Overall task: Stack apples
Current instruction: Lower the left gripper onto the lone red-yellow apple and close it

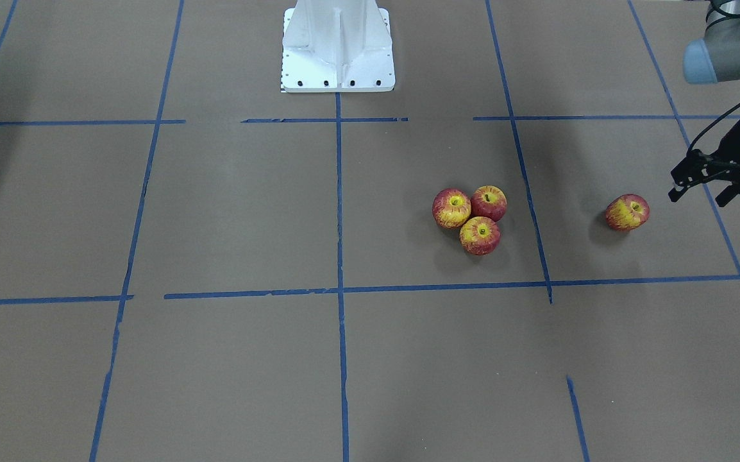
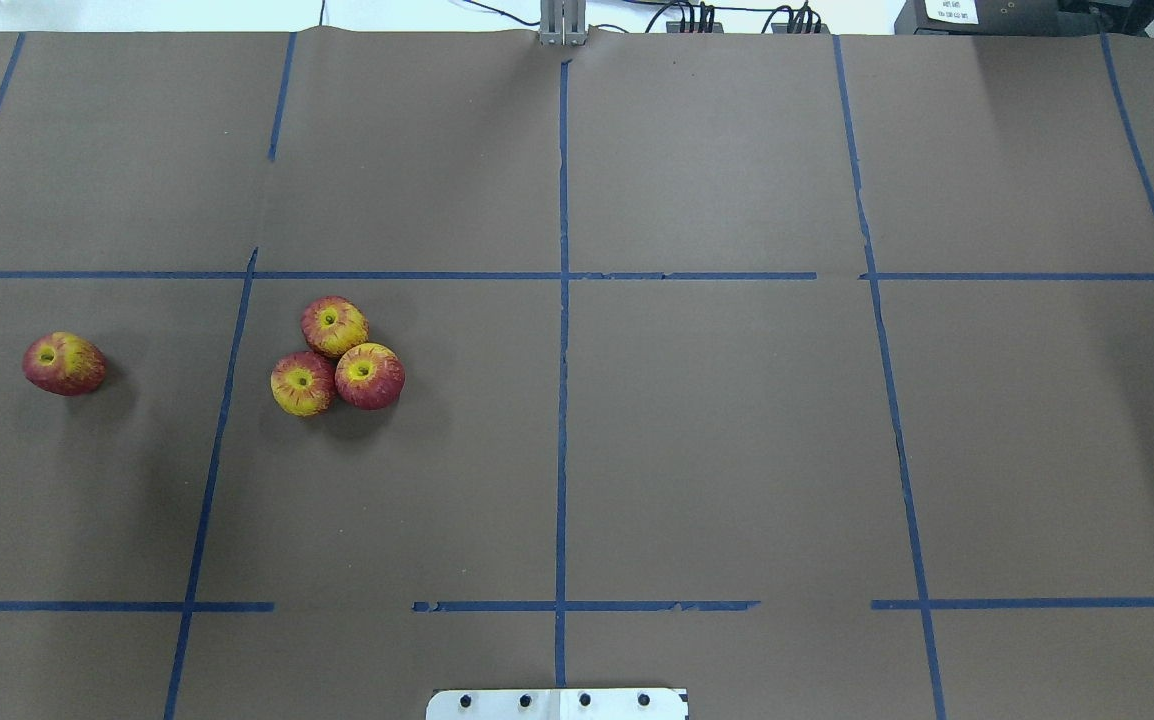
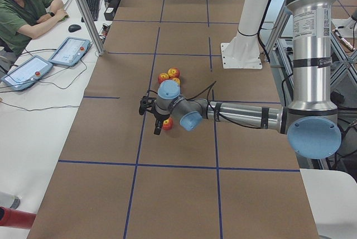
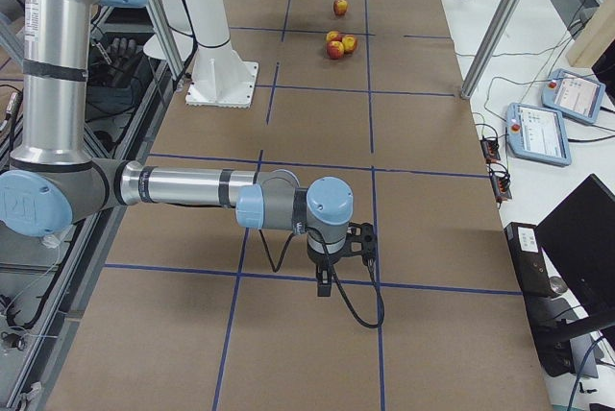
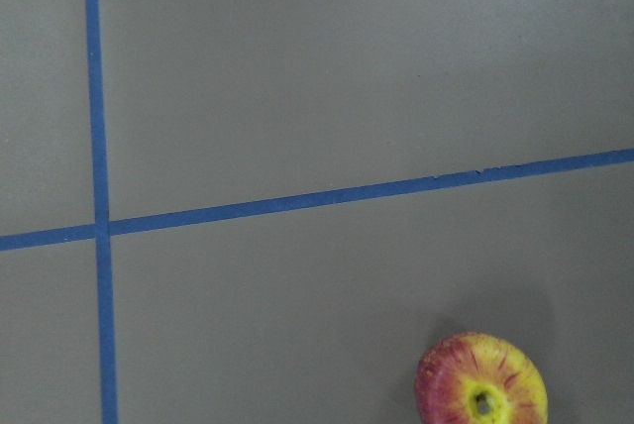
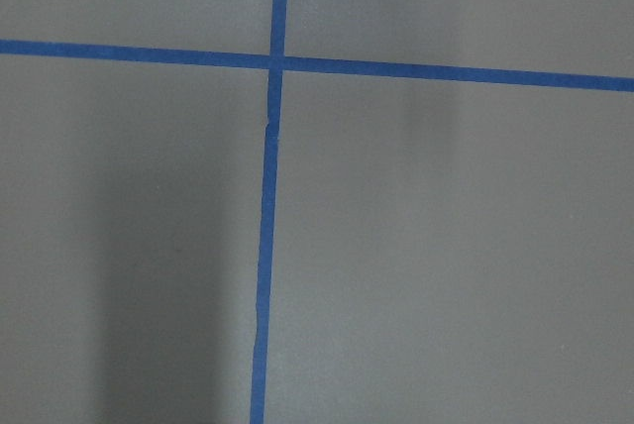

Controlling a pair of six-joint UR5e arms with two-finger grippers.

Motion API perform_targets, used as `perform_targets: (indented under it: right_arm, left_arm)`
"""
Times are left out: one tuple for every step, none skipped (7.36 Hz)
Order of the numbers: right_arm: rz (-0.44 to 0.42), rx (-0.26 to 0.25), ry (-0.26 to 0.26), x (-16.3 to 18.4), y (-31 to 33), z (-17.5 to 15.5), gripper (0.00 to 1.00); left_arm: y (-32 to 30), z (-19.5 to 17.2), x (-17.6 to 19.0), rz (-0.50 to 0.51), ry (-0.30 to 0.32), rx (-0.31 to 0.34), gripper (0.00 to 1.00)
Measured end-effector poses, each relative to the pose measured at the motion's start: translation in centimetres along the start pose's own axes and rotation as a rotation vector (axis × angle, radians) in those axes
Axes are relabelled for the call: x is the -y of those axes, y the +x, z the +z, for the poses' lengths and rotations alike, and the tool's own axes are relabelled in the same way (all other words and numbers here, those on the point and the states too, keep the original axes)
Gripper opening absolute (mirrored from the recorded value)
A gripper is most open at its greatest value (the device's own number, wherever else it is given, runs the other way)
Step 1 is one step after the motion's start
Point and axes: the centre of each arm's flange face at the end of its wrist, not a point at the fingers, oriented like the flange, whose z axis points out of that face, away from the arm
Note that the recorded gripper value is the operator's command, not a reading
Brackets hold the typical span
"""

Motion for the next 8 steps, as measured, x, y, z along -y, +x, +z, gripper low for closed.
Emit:
perform_targets:
  right_arm:
    - [0.0,0.0,0.0,0.0,0.0,0.0,1.0]
    - [0.0,0.0,0.0,0.0,0.0,0.0,1.0]
    - [0.0,0.0,0.0,0.0,0.0,0.0,1.0]
    - [0.0,0.0,0.0,0.0,0.0,0.0,1.0]
    - [0.0,0.0,0.0,0.0,0.0,0.0,1.0]
    - [0.0,0.0,0.0,0.0,0.0,0.0,1.0]
    - [0.0,0.0,0.0,0.0,0.0,0.0,1.0]
    - [0.0,0.0,0.0,0.0,0.0,0.0,1.0]
  left_arm:
    - [1.3,1.9,-0.2,-0.006,0.001,-0.001,1.0]
    - [2.1,3.1,-0.2,-0.007,0.004,0.003,1.0]
    - [2.6,3.7,-0.3,-0.006,0.003,0.004,1.0]
    - [2.9,4.0,-0.5,-0.003,-0.002,0.002,1.0]
    - [3.5,4.4,-0.7,-0.005,-0.011,-0.004,1.0]
    - [4.4,5.0,-1.2,-0.013,-0.026,-0.012,1.0]
    - [5.3,5.6,-1.5,-0.015,-0.039,-0.019,1.0]
    - [5.6,6.1,-1.8,-0.015,-0.05,-0.02,1.0]
